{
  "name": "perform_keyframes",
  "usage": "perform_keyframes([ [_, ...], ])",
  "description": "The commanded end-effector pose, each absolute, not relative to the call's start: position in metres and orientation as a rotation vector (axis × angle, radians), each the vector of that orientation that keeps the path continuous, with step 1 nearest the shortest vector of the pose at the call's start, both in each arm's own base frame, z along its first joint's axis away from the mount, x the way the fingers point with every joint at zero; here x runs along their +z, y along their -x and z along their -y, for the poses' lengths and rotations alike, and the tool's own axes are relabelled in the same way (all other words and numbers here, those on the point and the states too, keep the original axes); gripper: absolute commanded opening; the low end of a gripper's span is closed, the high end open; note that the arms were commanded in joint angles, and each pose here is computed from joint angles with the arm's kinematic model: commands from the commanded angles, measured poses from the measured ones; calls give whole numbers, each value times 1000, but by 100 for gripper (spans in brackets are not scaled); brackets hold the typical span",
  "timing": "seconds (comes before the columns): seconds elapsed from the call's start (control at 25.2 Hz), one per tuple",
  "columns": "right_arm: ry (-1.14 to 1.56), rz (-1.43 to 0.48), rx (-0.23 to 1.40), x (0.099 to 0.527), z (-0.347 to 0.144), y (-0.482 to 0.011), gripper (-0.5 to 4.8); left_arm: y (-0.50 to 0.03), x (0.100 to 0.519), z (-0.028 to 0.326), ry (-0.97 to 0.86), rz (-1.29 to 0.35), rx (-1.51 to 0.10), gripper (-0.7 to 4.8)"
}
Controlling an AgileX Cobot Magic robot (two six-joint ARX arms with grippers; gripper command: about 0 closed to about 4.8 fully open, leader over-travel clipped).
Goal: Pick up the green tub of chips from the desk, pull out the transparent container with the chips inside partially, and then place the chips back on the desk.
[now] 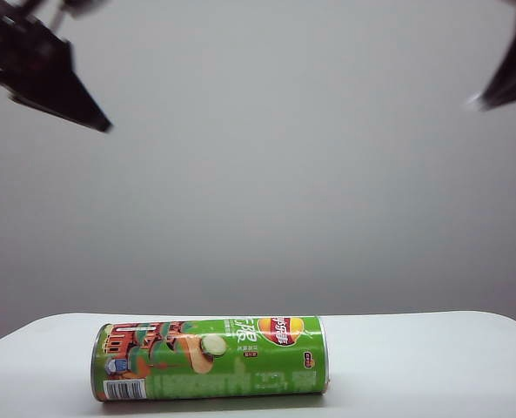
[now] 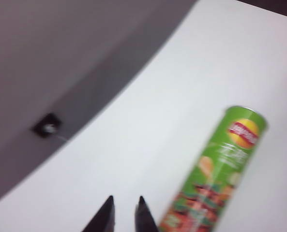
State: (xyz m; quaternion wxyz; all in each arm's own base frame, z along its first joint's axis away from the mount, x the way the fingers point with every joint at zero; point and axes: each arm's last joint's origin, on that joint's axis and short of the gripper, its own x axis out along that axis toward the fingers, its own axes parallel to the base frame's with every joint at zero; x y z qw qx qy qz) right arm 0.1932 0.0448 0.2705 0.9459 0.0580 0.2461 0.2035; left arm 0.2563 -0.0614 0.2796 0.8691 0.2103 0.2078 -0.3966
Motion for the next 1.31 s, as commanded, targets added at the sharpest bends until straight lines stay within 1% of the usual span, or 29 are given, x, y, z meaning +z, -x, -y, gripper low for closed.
perform_keyframes([
  [0.04,-143,-504,546,264,-52,-213,-5,-263,270,82,-518,-452,-905,65],
  [0.12,-148,-518,581,255,-55,-225,-5,-264,261,96,-597,-477,-912,101],
  [0.16,-150,-546,619,246,-55,-233,-5,-265,251,109,-661,-515,-903,127],
  [0.28,-167,-623,659,227,-54,-245,-5,-266,233,128,-747,-570,-947,127],
  [0.36,-164,-656,764,213,-51,-251,-5,-265,219,139,-777,-619,-1003,133],
  [0.44,-237,-698,827,199,-41,-259,-5,-267,210,141,-778,-662,-1018,203],
  [0.48,-289,-721,867,188,-33,-264,-5,-269,205,142,-778,-681,-1023,265],
  [0.52,-320,-731,886,181,-27,-266,-5,-270,202,143,-778,-691,-1026,294],
  [0.6,-392,-721,963,164,-10,-273,-5,-272,197,143,-776,-706,-1029,295],
  [0.64,-402,-714,966,156,0,-274,-5,-273,194,144,-774,-711,-1034,296],
  [0.83,-343,-696,950,142,13,-276,-5,-274,185,146,-753,-740,-1072,302],
  [0.87,-332,-695,950,140,14,-275,-5,-274,184,146,-748,-748,-1081,316],
  [0.99,-309,-685,959,138,15,-276,-5,-275,178,147,-762,-756,-1102,393],
  [1.03,-307,-684,961,138,15,-276,-5,-275,178,147,-776,-750,-1108,404],
  [1.11,-298,-678,964,138,14,-276,-5,-275,176,149,-833,-719,-1138,407],
  [1.15,-297,-675,964,138,14,-276,-5,-276,176,149,-851,-712,-1144,420],
  [1.19,-295,-673,964,138,14,-277,-5,-276,175,148,-871,-710,-1134,454],
  [1.23,-290,-669,965,138,15,-277,-5,-279,174,148,-928,-696,-1099,479],
  [1.31,-289,-667,966,138,15,-277,-5,-285,170,150,-945,-696,-1059,479],
])
